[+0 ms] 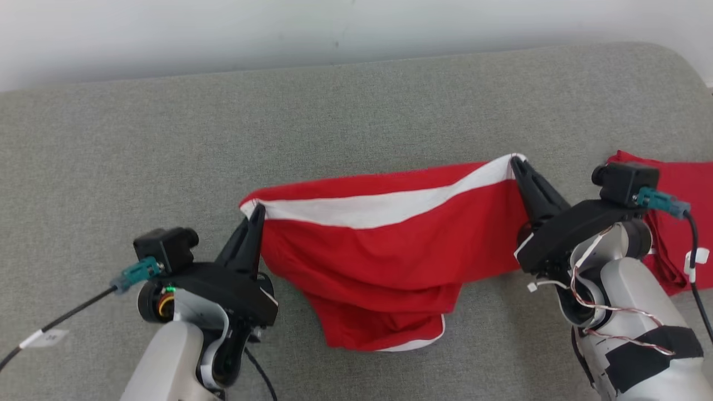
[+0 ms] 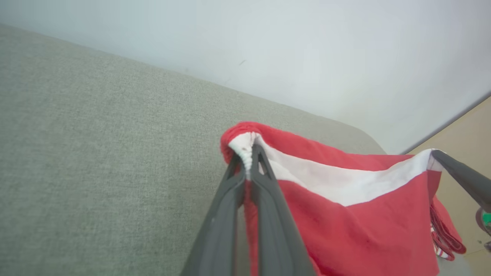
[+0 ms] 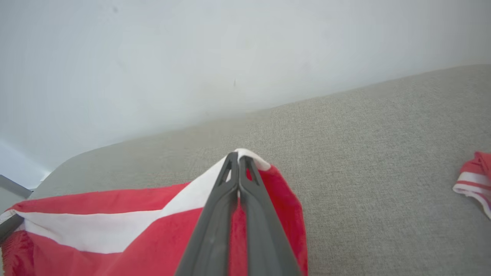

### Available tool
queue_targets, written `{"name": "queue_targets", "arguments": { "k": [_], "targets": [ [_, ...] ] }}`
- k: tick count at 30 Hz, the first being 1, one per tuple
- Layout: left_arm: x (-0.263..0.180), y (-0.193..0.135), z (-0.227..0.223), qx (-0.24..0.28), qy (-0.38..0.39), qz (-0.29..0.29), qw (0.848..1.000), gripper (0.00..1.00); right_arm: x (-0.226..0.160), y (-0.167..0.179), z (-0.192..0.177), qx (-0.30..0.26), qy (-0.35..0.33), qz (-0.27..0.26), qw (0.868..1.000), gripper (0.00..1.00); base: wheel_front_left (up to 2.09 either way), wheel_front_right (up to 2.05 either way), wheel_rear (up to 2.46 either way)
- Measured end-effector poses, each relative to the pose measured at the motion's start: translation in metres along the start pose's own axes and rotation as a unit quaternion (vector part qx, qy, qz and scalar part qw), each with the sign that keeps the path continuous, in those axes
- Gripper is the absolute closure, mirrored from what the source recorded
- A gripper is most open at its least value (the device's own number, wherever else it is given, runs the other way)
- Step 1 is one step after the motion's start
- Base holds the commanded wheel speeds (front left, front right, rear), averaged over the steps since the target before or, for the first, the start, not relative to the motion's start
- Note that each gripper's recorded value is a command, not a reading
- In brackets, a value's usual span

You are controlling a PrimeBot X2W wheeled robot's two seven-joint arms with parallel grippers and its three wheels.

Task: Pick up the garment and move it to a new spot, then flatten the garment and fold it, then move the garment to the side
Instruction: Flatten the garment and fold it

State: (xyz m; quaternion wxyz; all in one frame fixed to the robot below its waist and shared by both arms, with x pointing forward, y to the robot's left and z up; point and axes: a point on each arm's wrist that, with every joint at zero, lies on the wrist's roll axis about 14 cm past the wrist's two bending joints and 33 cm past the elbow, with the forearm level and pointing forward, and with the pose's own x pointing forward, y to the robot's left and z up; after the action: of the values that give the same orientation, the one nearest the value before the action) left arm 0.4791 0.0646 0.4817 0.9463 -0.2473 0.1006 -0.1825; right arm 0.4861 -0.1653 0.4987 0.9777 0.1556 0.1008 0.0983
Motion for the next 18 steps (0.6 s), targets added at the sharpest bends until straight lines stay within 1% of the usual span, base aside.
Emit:
{"name": "queue_targets", "arguments": {
  "k": [6,10,11,12,14,18],
  "targets": [
    [0.019,-0.014,0.03,0.003,-0.026,-0.03,0.999,1.0,0.015,0.015,0.027,-0.008,-0.023,0.026,0.999,1.0,0.0,0.0,0.0],
    [0.046,-0.021,0.066,-0.002,-0.05,-0.052,0.997,1.0,0.039,0.029,0.062,-0.006,-0.047,0.051,0.998,1.0,0.0,0.0,0.0],
    [0.046,-0.021,0.066,-0.002,-0.05,-0.052,0.997,1.0,0.039,0.029,0.062,-0.006,-0.047,0.051,0.998,1.0,0.0,0.0,0.0],
    [0.054,-0.024,0.074,0.008,-0.051,-0.06,0.997,1.0,0.046,0.032,0.072,0.001,-0.053,0.058,0.997,1.0,0.0,0.0,0.0],
    [0.072,-0.027,0.097,0.018,-0.067,-0.074,0.995,1.0,0.061,0.036,0.09,-0.002,-0.062,0.067,0.996,1.0,0.0,0.0,0.0],
    [0.107,-0.037,0.153,0.0,-0.127,-0.102,0.987,1.0,0.094,0.035,0.136,-0.01,-0.106,0.07,0.992,1.0,0.0,0.0,0.0]
  ]
}}
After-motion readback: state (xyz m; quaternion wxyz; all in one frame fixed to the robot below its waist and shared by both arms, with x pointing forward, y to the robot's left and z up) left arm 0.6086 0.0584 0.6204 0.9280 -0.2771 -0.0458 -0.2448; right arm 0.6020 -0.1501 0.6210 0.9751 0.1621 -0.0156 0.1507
